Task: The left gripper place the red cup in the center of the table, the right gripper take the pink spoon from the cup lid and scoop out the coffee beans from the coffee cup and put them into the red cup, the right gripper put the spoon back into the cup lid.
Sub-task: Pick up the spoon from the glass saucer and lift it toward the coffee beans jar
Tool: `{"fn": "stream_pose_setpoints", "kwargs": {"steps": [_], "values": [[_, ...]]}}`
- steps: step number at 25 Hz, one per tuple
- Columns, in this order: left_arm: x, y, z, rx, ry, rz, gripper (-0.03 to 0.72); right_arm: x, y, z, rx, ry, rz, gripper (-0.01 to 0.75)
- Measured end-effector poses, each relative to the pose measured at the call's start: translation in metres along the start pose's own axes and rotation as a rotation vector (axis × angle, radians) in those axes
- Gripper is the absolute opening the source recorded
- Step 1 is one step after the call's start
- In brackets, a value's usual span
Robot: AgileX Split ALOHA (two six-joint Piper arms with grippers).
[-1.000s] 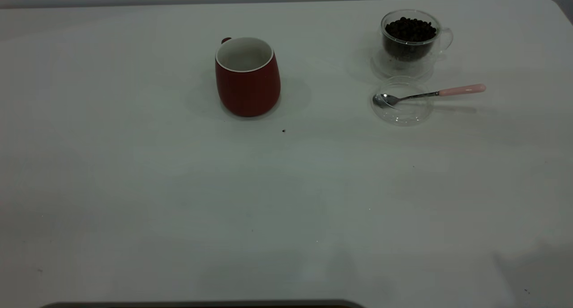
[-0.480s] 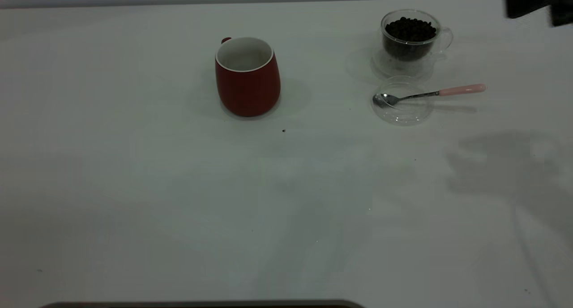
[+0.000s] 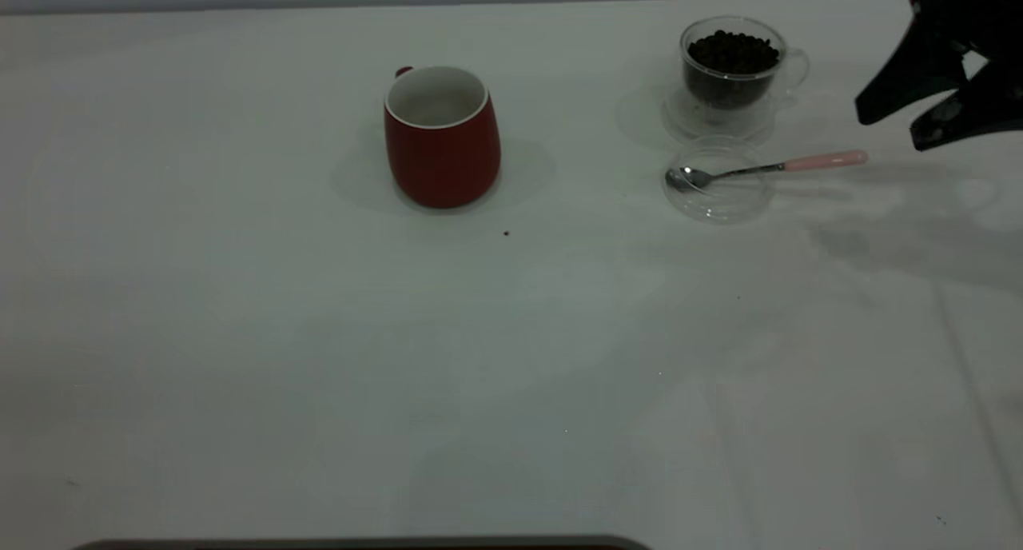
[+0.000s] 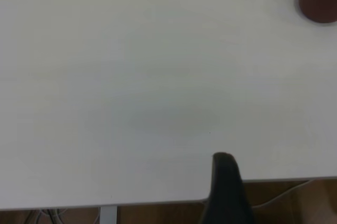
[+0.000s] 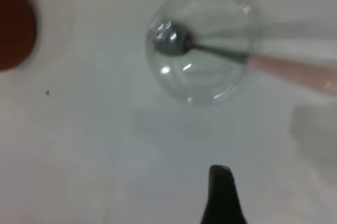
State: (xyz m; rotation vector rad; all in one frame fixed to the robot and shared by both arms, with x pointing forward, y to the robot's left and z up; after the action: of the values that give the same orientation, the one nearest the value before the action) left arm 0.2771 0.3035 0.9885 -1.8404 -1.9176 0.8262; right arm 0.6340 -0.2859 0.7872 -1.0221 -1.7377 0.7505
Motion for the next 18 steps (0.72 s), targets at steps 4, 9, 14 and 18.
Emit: {"fn": "stream_pose_setpoints", "kwargs": {"steps": [4,9,14,18], "values": [[0.000,0.000,0.000,0.000,0.000,0.000,0.587,-0.024,0.006,-0.012,-0.015,0.030,-0.061,0.585],[0.000,0.000,0.000,0.000,0.000,0.000,0.587,-0.047,0.024,-0.017,-0.037,0.079,-0.164,0.585],[0.000,0.000,0.000,0.000,0.000,0.000,0.587,-0.057,0.049,-0.005,-0.018,0.123,-0.248,0.585],[0.000,0.000,0.000,0.000,-0.003,0.000,0.587,-0.056,0.062,-0.006,-0.050,0.144,-0.314,0.585]]}}
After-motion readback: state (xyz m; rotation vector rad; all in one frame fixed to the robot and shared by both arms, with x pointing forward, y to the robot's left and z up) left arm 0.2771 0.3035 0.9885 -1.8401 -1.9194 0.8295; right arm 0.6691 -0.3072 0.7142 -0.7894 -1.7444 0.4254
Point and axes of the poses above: a point on each arm's last joint axis where the gripper is mounted, y pointing out along that axis toward the gripper, x along the wrist's bending axis when the last joint is at zero, z = x × y, the point moved 7 cm from there along y, pointing out along that axis toward the gripper, and after that the axes turned 11 degrees about -y, right-handed, at the moved point
